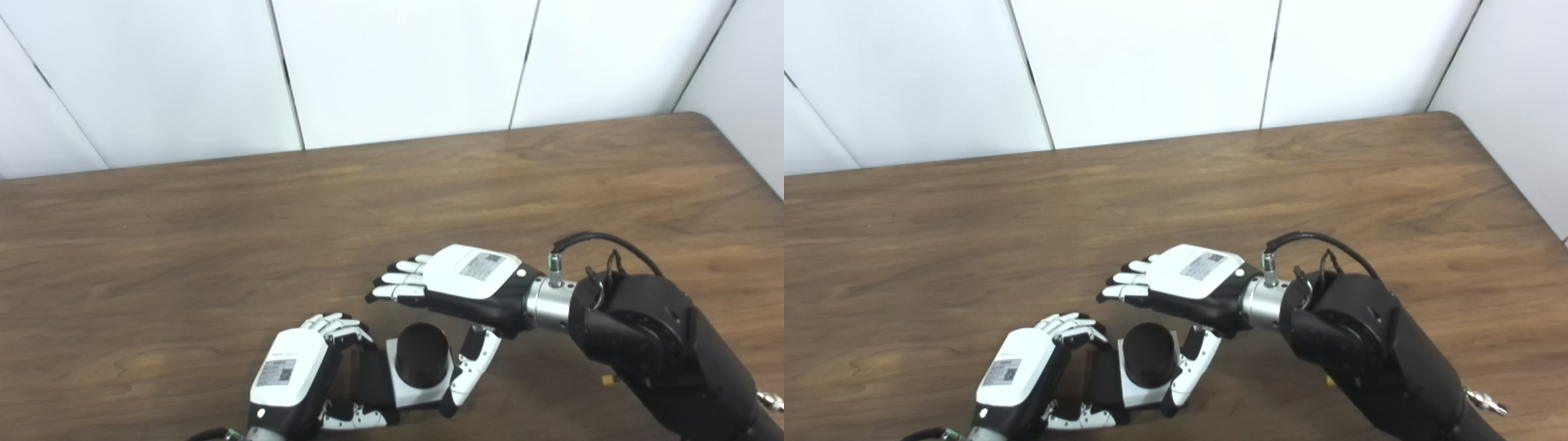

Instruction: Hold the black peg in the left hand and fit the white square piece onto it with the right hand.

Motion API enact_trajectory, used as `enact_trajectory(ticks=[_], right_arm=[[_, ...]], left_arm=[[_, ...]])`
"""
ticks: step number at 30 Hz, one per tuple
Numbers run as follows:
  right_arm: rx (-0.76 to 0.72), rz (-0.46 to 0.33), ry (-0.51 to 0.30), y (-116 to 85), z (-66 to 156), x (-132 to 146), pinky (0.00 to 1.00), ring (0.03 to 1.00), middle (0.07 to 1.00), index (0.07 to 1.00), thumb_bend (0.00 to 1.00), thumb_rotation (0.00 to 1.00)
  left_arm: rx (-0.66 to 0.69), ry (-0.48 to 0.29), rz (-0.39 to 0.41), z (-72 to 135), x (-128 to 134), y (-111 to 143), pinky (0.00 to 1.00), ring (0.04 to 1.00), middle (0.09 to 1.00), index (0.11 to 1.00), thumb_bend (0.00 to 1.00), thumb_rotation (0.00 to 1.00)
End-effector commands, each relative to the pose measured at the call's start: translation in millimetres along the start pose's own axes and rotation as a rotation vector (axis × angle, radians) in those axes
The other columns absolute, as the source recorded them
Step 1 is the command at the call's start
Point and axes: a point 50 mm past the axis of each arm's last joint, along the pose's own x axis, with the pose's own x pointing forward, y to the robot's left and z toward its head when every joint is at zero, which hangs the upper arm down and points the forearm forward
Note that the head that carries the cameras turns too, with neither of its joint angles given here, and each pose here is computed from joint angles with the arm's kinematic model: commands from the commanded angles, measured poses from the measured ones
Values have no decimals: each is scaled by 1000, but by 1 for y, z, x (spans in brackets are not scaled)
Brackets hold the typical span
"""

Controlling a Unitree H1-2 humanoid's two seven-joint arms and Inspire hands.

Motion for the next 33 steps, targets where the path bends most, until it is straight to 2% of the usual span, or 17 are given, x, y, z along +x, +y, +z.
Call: enact_trajectory(ticks=[1, 3, 4, 6, 9, 12, 16, 20, 22, 26, 29, 30, 33], right_arm=[[-42, -61, 13, -17, 2, -5, 1000, 1000, 984, 963, 1000, 555], [-39, -73, 20, -19, 0, -7, 1000, 1000, 980, 956, 1000, 558], [-37, -79, 23, -19, -1, -8, 1000, 1000, 980, 954, 1000, 554], [-29, -89, 31, -20, -3, -11, 1000, 1000, 980, 953, 1000, 553], [-3, -99, 48, -19, -5, -14, 1000, 1000, 982, 956, 1000, 550], [25, -111, 59, -17, -8, -17, 1000, 1000, 977, 954, 1000, 553], [51, -122, 79, -13, -12, -22, 1000, 1000, 977, 965, 1000, 583], [94, -143, 99, -9, -17, -28, 1000, 1000, 976, 971, 1000, 630], [114, -156, 114, -8, -21, -33, 996, 1000, 974, 971, 1000, 664], [159, -183, 149, -4, -28, -42, 993, 1000, 979, 975, 939, 714], [235, -216, 194, 1, -35, -51, 991, 1000, 983, 976, 901, 767], [268, -238, 207, 4, -37, -55, 980, 1000, 982, 975, 891, 792], [372, -323, 235, 17, -46, -65, 865, 1000, 970, 967, 812, 892]], left_arm=[[13, -4, -31, 0, 1, -2, 851, 836, 763, 489, 515, 46], [32, 8, -39, 0, 1, -2, 852, 837, 766, 493, 516, 54], [42, 14, -42, 0, 0, -1, 851, 837, 769, 586, 652, 111], [49, 25, -47, 0, 0, 1, 851, 839, 791, 720, 841, 253], [3, 37, -64, 0, -1, 5, 866, 866, 866, 829, 979, 395], [-43, 44, -82, -1, -3, 12, 893, 896, 917, 893, 1000, 499], [-103, 43, -88, -4, -9, 28, 913, 912, 936, 938, 1000, 583], [-157, 63, -63, -10, -19, 48, 904, 916, 934, 942, 1000, 584], [-189, 81, -40, -14, -25, 57, 851, 909, 931, 936, 1000, 576], [-256, 124, 0, -24, -36, 74, 795, 911, 936, 947, 1000, 553], [-316, 163, 20, -34, -44, 85, 792, 926, 956, 968, 1000, 567], [-348, 174, 37, -37, -47, 88, 793, 928, 959, 973, 1000, 568], [-448, 174, 114, -46, -51, 94, 781, 903, 942, 951, 1000, 571]])
